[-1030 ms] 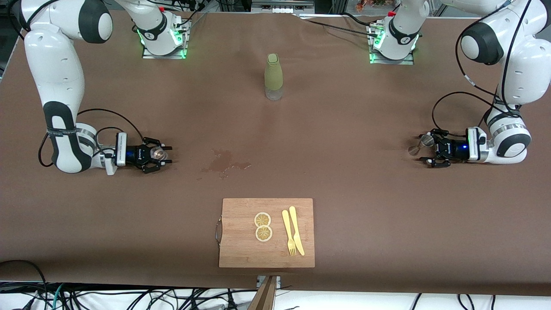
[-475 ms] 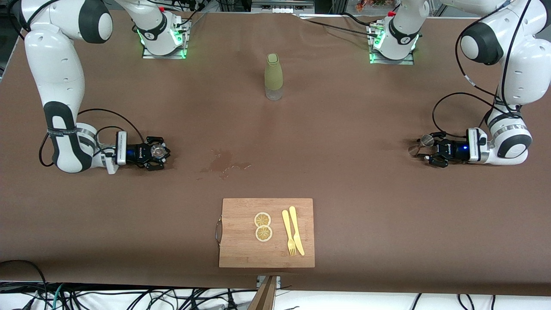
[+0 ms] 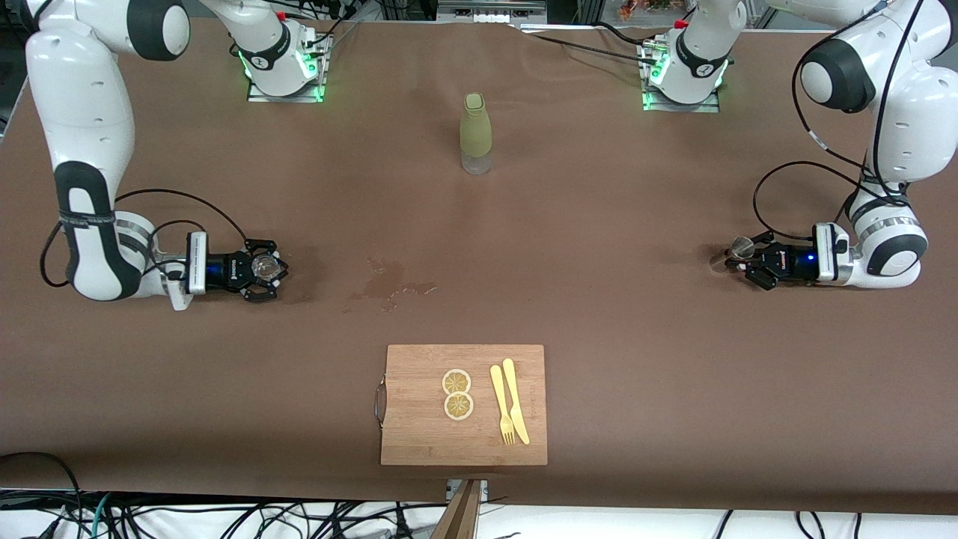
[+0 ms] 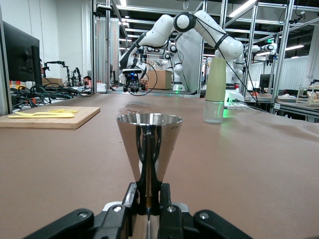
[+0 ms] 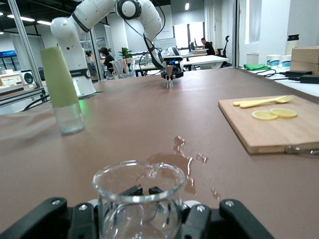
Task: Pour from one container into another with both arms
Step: 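Lift the glass cup and jigger, moving both grippers toward each other, then bring the glass cup above the jigger held by the left gripper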
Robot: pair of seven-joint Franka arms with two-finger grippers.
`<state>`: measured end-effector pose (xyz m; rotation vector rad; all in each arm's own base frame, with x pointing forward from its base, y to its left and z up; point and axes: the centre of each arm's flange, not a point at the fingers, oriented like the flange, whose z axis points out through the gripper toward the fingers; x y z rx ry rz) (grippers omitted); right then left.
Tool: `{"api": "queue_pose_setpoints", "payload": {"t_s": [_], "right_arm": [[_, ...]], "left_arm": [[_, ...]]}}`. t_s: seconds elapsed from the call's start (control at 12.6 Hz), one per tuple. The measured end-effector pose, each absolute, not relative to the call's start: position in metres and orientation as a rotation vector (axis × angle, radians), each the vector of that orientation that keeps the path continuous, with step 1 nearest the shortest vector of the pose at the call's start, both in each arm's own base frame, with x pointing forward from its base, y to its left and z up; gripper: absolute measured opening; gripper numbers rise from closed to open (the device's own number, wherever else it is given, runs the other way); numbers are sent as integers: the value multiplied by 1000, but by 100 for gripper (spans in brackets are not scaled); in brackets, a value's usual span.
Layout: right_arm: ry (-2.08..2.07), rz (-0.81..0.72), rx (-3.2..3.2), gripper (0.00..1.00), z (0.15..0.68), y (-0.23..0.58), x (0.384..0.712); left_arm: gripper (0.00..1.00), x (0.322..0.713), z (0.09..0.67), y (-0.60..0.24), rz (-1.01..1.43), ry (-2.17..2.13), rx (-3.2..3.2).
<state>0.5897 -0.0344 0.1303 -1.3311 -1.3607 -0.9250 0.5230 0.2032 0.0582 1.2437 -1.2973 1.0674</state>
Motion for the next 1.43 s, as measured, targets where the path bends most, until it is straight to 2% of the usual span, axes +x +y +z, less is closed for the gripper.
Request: {"api": "queue_pose_setpoints", "payload": {"t_s": [0.24, 0.4, 0.87, 1.19, 1.43], "right_arm": [[-1342, -921, -1333, 14, 142, -22, 596], [-1335, -912, -1375, 14, 158, -20, 604], [-1329, -835, -1460, 14, 232, 23, 623], [-1370, -793, -1486, 14, 242, 73, 616], [-1389, -759, -1505, 14, 244, 122, 607]], "left_arm": [[21, 534, 61, 186, 1042, -1318, 1219], [21, 552, 63, 143, 1010, -1345, 1153], [21, 612, 77, -60, 1033, -1371, 1045], [21, 625, 89, -203, 994, -1345, 1128], [21, 620, 99, -293, 976, -1274, 1201]]}}
